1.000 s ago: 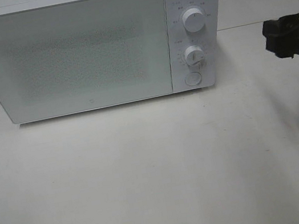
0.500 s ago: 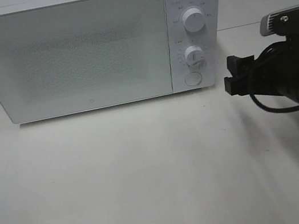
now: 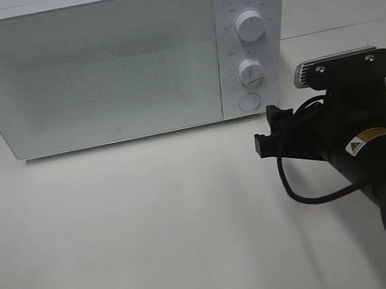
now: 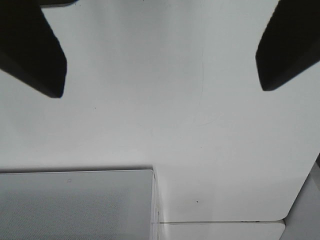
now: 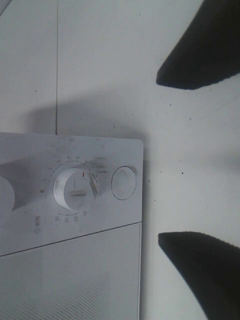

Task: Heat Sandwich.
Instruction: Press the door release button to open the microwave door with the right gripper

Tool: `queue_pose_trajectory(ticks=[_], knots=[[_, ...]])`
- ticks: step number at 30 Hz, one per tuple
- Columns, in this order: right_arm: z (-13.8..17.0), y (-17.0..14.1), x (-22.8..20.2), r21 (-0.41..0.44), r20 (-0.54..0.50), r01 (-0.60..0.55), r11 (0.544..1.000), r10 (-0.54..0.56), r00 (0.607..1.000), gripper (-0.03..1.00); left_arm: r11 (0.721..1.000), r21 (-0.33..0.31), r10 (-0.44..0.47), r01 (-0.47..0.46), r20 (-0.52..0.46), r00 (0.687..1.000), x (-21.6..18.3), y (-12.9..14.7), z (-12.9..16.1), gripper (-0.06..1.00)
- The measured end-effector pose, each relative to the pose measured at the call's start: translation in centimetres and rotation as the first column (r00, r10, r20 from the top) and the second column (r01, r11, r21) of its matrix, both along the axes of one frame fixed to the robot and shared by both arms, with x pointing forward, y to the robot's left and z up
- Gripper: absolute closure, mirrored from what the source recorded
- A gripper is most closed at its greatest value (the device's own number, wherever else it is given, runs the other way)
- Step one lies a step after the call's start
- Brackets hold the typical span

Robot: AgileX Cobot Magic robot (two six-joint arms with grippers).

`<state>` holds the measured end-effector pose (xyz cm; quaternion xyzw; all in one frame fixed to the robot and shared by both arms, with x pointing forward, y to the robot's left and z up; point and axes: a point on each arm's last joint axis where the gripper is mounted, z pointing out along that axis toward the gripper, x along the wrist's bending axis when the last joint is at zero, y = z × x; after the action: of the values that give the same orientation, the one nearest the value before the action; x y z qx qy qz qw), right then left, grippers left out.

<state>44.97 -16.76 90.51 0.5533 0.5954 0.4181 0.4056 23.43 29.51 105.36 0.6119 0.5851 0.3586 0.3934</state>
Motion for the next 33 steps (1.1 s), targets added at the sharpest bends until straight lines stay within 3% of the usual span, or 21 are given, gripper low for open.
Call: queue_pose_trajectory(ticks=[13,20,21,23,25,26,27,29,30,31,33], knots=[[-0.13,0.43,-0.13,0.001,-0.005,0.008,1.000,-0.008,1.000,0.21,1.000,0.000,0.000,0.000,0.000,1.000,0.00,0.00,0.00,-0.03],[-0.12,0.42,-0.13,0.228,-0.025,0.088,0.970,-0.084,0.996,0.21,1.000,0.000,0.000,0.000,0.000,1.000,0.00,0.00,0.00,-0.03],[-0.12,0.42,-0.13,0.323,-0.039,0.122,0.939,-0.115,0.993,0.21,1.000,0.000,0.000,0.000,0.000,1.000,0.00,0.00,0.00,-0.03],[-0.12,0.42,-0.13,0.364,-0.046,0.137,0.921,-0.129,0.991,0.21,1.000,0.000,0.000,0.000,0.000,1.000,0.00,0.00,0.00,-0.03],[-0.12,0.42,-0.13,0.459,-0.066,0.172,0.872,-0.159,0.985,0.21,1.000,0.000,0.000,0.000,0.000,1.000,0.00,0.00,0.00,-0.03],[-0.13,0.43,-0.13,0.564,-0.095,0.211,0.798,-0.192,0.977,0.21,1.000,0.000,0.000,0.000,0.000,1.000,0.00,0.00,0.00,-0.03],[-0.13,0.43,-0.13,0.564,-0.095,0.211,0.798,-0.192,0.977,0.21,1.000,0.000,0.000,0.000,0.000,1.000,0.00,0.00,0.00,-0.03],[-0.16,0.43,-0.14,0.661,-0.132,0.251,0.707,-0.220,0.967,0.21,1.000,0.000,0.000,0.000,0.000,1.000,0.00,0.00,0.00,-0.03],[-0.20,0.44,-0.15,0.733,-0.166,0.283,0.618,-0.241,0.956,0.21,1.000,0.000,0.000,0.000,0.000,1.000,0.00,0.00,0.00,-0.03],[-0.20,0.44,-0.15,0.733,-0.166,0.283,0.618,-0.241,0.956,0.21,1.000,0.000,0.000,0.000,0.000,1.000,0.00,0.00,0.00,-0.03],[-0.25,0.45,-0.18,0.786,-0.201,0.311,0.535,-0.254,0.946,0.22,1.000,0.000,0.000,0.000,0.000,1.000,0.00,0.00,0.00,-0.03]])
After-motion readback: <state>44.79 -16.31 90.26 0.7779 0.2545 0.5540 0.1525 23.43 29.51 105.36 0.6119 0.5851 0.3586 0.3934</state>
